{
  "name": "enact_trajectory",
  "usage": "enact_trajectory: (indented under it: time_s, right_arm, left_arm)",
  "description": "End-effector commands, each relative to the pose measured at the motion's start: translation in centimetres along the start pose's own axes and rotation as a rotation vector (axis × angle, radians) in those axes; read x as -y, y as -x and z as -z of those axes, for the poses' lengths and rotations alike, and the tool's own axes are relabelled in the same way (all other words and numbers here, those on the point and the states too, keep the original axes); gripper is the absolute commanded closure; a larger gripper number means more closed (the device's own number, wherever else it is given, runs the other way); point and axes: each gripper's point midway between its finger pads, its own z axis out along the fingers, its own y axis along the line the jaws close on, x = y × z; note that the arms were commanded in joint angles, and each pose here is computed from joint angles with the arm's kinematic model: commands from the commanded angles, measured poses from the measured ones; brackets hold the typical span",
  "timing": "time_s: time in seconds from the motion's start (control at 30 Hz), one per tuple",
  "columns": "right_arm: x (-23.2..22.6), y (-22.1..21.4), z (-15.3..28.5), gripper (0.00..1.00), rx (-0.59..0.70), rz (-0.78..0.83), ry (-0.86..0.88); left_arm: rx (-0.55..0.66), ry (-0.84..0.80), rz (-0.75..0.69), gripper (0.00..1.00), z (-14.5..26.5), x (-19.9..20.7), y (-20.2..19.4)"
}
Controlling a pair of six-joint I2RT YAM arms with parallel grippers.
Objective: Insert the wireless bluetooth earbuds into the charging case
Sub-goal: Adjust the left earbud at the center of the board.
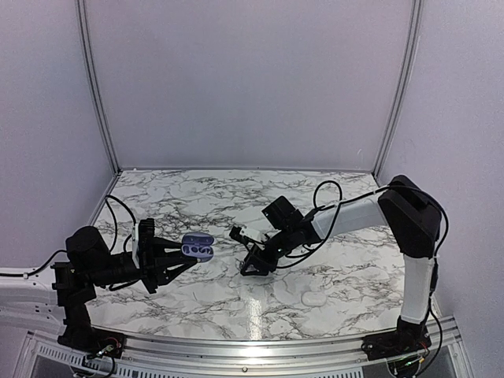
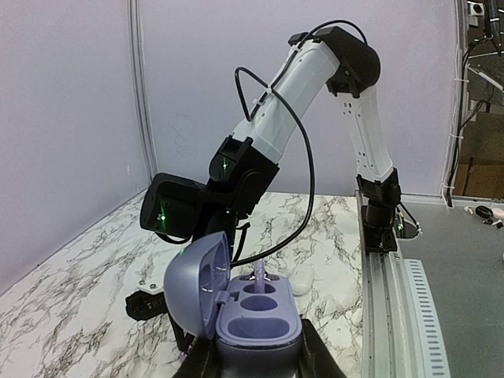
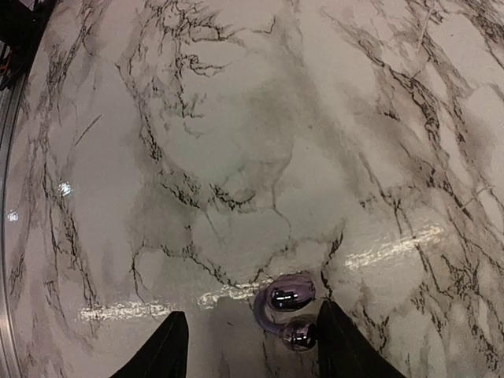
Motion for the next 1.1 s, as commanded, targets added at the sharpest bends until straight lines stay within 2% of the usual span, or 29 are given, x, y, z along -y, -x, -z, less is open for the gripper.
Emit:
enact_trajectory:
  time_s: [0.0, 0.37, 0.53, 0.77, 1.07]
  right_arm:
    - [-0.5, -1.5, 0.6, 0.49, -0.027, -0.047, 0.006]
    - [-0.1, -0.2, 1.8, 0.52, 0.006, -0.014, -0.079]
    - [-0.1, 0.1, 0.9, 0.53, -0.034, 0.001, -0.097]
    - [1.0, 2.3, 2.8, 0.53, 0.008, 0.021, -0.264]
    - [-0.6, 2.0, 1.7, 0.54, -0.056, 0.138, -0.369]
  left_arm:
    - [0.04, 0.005, -0.007, 1.0, 0.2, -0.2, 0.9]
    - [0.041, 0.013, -0.006, 1.0, 0.3, -0.3, 0.9]
    - [0.036, 0.038, 0.0, 1.0, 0.6, -0.6, 0.3]
    - [0.026, 0.032, 0.014, 1.0, 0.5, -0.5, 0.0]
    - [0.029, 0.036, 0.004, 1.0, 0.3, -0.7, 0.4]
